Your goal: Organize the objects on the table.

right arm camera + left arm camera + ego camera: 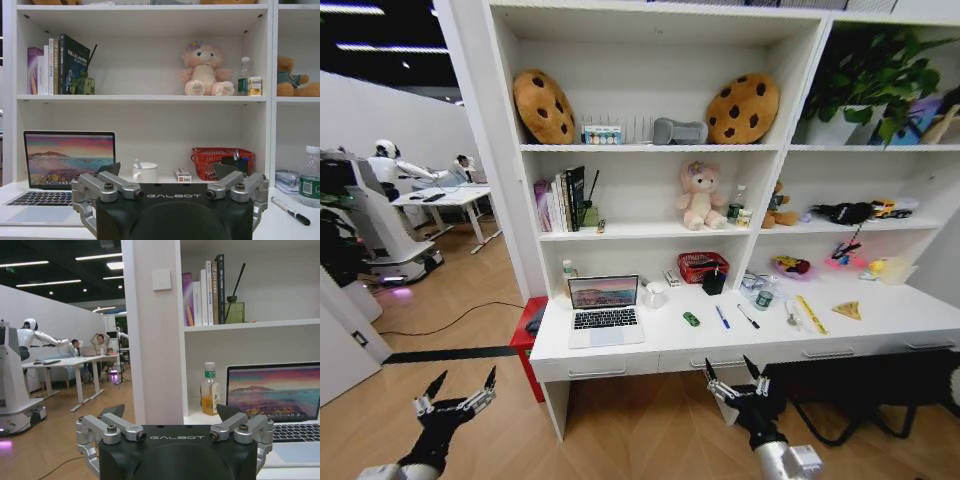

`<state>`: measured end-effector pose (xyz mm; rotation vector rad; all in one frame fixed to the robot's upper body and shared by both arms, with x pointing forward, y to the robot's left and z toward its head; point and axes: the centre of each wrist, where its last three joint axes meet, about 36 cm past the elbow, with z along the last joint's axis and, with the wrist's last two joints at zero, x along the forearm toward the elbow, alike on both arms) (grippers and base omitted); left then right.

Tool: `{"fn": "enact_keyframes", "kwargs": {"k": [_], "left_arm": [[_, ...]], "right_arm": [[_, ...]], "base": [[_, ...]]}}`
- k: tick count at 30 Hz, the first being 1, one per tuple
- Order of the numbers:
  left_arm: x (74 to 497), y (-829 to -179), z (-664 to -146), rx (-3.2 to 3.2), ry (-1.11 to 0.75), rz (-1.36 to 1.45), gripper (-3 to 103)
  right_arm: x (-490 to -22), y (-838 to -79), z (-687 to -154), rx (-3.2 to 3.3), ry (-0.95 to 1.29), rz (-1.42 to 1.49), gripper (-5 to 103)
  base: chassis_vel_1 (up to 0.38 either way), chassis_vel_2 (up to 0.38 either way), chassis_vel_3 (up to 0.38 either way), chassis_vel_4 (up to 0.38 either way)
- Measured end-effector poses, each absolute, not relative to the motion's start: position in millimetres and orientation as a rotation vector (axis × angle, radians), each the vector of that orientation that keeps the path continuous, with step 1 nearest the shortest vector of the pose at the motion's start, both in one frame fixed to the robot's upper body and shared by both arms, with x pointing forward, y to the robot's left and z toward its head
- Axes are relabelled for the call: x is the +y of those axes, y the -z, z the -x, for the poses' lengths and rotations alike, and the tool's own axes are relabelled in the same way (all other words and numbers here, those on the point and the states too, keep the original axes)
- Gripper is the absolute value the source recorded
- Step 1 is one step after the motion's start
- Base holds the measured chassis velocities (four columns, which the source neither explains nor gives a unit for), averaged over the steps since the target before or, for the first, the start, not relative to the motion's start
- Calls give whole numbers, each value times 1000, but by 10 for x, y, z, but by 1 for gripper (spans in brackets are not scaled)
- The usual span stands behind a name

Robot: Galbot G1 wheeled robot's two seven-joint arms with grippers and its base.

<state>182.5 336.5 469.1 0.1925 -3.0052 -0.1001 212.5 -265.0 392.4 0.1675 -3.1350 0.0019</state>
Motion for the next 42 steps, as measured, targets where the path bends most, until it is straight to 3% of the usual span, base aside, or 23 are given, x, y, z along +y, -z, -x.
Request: {"fn": "enact_keyframes", "kwargs": {"k": [27, 42], "left_arm": [[3350, -4778, -1825, -3016, 62, -186, 100], [3346, -4734, -1820, -3016, 72, -190, 99]], "right_arm": [[-2638, -3872, -2133, -3139, -36, -208, 100], [-2610, -3843, -2131, -3146, 1, -213, 100]], "base": [[0, 0, 0, 0], [-135, 138, 142, -144]]}}
